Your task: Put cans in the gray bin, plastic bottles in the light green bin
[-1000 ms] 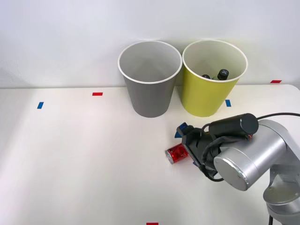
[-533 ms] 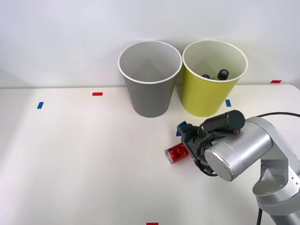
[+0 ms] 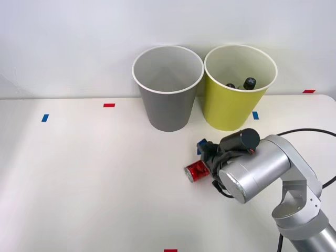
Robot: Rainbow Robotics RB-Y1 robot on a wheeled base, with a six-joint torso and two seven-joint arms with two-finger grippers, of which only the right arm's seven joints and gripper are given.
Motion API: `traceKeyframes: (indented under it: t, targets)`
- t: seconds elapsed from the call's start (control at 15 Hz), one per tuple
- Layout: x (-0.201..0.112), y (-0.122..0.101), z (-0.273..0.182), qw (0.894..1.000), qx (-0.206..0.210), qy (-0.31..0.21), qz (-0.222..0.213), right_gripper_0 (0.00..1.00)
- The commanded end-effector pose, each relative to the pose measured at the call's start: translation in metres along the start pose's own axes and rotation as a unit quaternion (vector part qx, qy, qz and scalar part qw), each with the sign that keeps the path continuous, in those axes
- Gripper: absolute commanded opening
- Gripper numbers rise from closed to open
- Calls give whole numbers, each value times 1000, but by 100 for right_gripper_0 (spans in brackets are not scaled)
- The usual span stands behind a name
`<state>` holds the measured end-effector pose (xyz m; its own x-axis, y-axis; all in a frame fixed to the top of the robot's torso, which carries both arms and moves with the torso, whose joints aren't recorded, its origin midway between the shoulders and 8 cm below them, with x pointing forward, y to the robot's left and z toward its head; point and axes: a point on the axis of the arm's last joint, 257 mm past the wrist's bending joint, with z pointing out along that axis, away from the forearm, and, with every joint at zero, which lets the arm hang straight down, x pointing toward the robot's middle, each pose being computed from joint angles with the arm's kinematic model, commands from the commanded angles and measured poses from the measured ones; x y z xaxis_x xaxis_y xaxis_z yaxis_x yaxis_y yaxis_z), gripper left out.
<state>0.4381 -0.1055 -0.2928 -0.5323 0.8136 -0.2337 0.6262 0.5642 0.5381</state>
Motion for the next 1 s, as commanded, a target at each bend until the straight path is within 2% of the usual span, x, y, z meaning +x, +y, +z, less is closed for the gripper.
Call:
traceKeyframes:
  t: [0.07,0.93,1.0]
  targets:
    - [1,-2,2,1000,3,-15,-16,94]
    - [-1,0,2,999,1,-24,-36,93]
    - [-3,-1,2,999,2,-25,-42,80]
